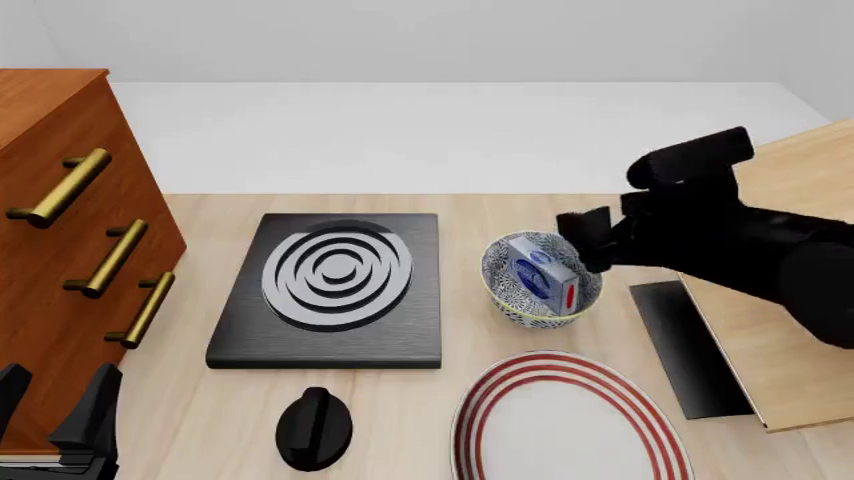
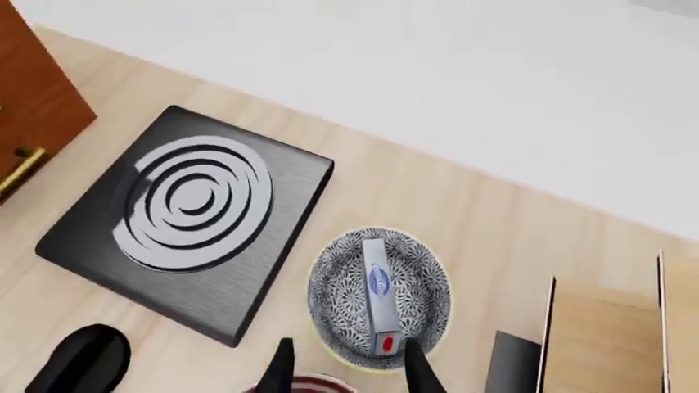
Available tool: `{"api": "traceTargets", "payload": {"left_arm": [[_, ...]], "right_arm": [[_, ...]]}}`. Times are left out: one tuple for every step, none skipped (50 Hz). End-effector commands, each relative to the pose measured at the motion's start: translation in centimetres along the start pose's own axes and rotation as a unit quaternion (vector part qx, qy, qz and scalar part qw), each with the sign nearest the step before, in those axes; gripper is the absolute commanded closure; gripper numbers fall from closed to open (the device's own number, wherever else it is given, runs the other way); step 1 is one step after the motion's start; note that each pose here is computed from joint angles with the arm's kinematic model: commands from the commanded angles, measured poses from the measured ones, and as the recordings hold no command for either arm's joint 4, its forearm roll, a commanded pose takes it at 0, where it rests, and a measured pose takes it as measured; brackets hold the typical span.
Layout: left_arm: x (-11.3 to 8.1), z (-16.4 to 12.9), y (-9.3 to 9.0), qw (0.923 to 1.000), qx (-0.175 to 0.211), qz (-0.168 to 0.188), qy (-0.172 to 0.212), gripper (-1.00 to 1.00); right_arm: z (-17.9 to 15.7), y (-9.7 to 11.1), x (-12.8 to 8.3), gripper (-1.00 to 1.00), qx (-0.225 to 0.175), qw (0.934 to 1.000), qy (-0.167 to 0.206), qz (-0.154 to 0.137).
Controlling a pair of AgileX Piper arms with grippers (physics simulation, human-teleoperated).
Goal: Pick up the cream cheese and put it in the bowl.
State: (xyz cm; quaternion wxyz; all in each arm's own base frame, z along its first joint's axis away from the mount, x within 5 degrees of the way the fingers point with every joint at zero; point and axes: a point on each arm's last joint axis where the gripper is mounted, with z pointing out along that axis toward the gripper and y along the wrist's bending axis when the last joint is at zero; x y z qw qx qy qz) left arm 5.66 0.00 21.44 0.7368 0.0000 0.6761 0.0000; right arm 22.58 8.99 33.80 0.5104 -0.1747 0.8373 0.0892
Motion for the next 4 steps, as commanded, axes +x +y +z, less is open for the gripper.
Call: {"api": "traceTargets", "payload": {"left_arm": [[0.00,0.00,0.00,1.0000,0.000,0.000,0.000,-1.00],[0.00,0.00,0.00,1.0000,0.000,0.000,0.000,-1.00],[0.00,0.00,0.00,1.0000,0.000,0.000,0.000,-1.00],[0.00,0.00,0.00,1.0000,0.000,0.000,0.000,-1.00]], "right_arm": [[-5.77,1.30,1.29,-1.00,-0.030,0.9974,-0.066,0.003],[-5.94,1.26,1.50,-1.00,-0.029,0.9974,-0.066,-0.002],[-6.72,1.55,1.73,-1.00,-0.038,0.9964,-0.075,0.003],[-6.72,1.55,1.73,-1.00,-0.038,0.9964,-0.075,0.003]]}}
